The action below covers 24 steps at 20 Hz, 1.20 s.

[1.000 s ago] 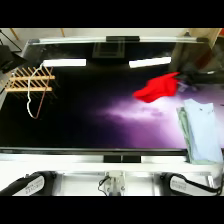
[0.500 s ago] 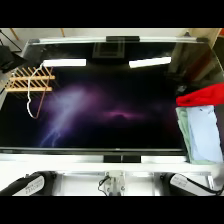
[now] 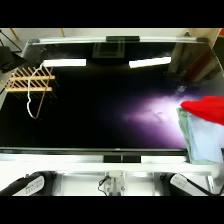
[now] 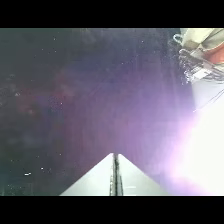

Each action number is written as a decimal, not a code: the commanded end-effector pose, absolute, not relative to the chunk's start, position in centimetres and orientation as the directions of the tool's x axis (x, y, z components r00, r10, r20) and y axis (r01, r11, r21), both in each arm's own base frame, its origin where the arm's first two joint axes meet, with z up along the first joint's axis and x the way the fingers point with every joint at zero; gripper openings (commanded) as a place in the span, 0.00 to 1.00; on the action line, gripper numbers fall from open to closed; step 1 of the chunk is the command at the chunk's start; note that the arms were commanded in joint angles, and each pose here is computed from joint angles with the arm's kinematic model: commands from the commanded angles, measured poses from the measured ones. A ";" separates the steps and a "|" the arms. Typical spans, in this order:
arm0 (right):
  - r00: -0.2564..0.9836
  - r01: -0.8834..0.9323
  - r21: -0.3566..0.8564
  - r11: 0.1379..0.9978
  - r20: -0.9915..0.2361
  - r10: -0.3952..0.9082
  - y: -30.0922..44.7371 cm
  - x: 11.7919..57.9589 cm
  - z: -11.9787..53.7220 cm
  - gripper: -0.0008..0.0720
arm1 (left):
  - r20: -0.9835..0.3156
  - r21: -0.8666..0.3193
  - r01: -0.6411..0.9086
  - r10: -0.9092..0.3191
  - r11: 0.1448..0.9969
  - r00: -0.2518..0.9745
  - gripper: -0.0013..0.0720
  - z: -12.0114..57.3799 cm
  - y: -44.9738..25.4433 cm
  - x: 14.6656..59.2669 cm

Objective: Fold the shirts.

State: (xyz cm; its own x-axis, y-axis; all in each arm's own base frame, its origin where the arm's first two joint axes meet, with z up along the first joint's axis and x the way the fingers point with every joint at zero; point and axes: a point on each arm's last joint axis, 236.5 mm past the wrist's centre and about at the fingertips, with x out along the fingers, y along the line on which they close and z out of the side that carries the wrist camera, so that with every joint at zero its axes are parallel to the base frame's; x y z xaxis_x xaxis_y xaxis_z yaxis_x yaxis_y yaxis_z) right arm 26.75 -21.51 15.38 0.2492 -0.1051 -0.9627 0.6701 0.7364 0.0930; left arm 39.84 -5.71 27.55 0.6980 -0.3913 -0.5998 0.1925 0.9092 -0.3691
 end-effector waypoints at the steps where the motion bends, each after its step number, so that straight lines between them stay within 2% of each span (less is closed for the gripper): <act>1: 0.045 0.714 -0.031 0.699 -0.995 -0.089 -21.2 21.9 13.2 0.10 | -0.599 -0.352 0.208 -0.391 0.912 0.699 0.06 27.6 -5.7 39.9; 5: -0.191 0.711 -0.178 0.681 -0.980 -0.057 -21.5 17.4 7.0 0.10 | -0.599 -0.352 0.208 -0.391 0.913 0.699 0.06 27.6 -5.7 39.9; 8: -0.265 0.709 -0.200 0.677 -0.964 -0.006 -20.4 15.7 2.8 0.10 | -0.599 -0.352 0.208 -0.391 0.912 0.699 0.06 27.6 -5.7 39.9; 10: -0.273 0.726 -0.224 0.650 -0.962 -0.027 -20.7 15.4 0.7 0.11 | -0.599 -0.352 0.208 -0.391 0.912 0.699 0.06 27.6 -5.7 39.9; 11: -0.267 0.746 -0.237 0.623 -0.963 -0.047 -21.2 15.5 0.1 0.24 | -0.599 -0.353 0.208 -0.391 0.912 0.699 0.06 27.5 -5.7 39.9; 12: -0.258 0.755 -0.239 0.611 -0.964 -0.058 -21.4 15.7 -0.3 0.59 | -0.599 -0.353 0.208 -0.391 0.912 0.699 0.06 27.5 -5.7 39.9; 13: -0.251 0.753 -0.240 0.612 -0.965 -0.070 -21.7 15.9 -0.4 0.76 | -0.599 -0.353 0.208 -0.391 0.912 0.699 0.06 27.5 -5.7 39.9; 16: -0.243 0.752 -0.264 0.604 -0.963 -0.119 -22.9 16.1 0.6 0.76 | -0.601 -0.354 0.207 -0.391 0.912 0.697 0.06 27.4 -5.7 40.0; 18: -0.135 0.750 -0.243 0.615 -0.967 -0.218 -25.1 19.2 3.8 0.76 | -0.618 -0.346 0.204 -0.385 0.916 0.685 0.06 26.7 -5.7 40.3; 20: 0.050 0.715 -0.233 0.659 -0.923 -0.380 -27.2 24.5 9.8 0.76 | -0.688 -0.273 0.193 -0.331 0.942 0.646 0.06 24.5 -5.5 40.6; 22: 0.291 0.657 -0.200 0.727 -0.822 -0.489 -26.6 31.1 16.6 0.76 | -0.790 -0.154 0.178 -0.230 0.972 0.568 0.06 21.0 -5.4 40.5; 24: 0.469 0.549 -0.169 0.819 -0.748 -0.469 -22.0 36.6 20.5 0.76 | -0.859 0.009 0.155 -0.072 0.988 0.507 0.06 17.9 -4.7 40.9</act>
